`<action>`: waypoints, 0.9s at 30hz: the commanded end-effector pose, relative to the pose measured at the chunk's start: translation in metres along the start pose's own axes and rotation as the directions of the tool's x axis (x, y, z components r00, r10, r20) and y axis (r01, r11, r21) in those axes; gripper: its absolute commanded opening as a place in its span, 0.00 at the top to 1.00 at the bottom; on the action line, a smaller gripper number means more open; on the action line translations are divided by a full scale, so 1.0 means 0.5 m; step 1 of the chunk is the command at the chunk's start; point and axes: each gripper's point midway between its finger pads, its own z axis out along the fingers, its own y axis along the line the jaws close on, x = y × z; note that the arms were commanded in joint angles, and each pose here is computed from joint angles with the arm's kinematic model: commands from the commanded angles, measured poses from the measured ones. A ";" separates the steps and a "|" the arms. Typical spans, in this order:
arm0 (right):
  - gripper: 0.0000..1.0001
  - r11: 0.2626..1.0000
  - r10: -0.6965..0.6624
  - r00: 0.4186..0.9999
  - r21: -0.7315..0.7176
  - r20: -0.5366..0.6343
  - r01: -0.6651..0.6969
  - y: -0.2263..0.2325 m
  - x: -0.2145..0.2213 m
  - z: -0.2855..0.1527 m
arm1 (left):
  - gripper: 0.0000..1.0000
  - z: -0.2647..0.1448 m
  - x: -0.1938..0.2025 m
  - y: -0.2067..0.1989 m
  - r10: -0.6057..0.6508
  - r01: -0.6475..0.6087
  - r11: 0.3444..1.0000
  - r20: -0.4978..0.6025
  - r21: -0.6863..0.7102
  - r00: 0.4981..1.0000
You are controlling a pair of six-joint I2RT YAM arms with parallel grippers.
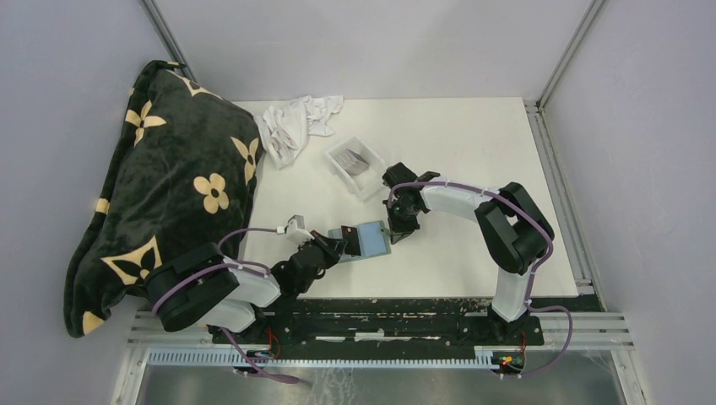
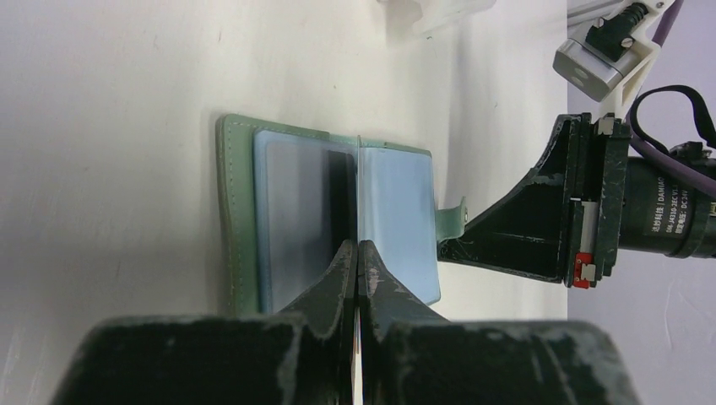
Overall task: Put the credit cards into the card holder
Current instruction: Insert the credit card into the card holder.
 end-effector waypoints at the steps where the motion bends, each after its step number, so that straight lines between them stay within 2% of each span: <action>1: 0.99 0.999 -0.033 0.999 0.024 0.036 0.032 0.007 -0.014 -0.007 | 0.97 0.016 -0.018 -0.034 -0.058 0.057 0.998 0.058 0.020 0.997; 27: 0.99 0.997 -0.055 0.998 0.045 -0.022 0.056 0.001 0.012 0.015 | 0.97 0.013 -0.010 -0.034 -0.163 0.161 0.986 0.052 0.045 0.985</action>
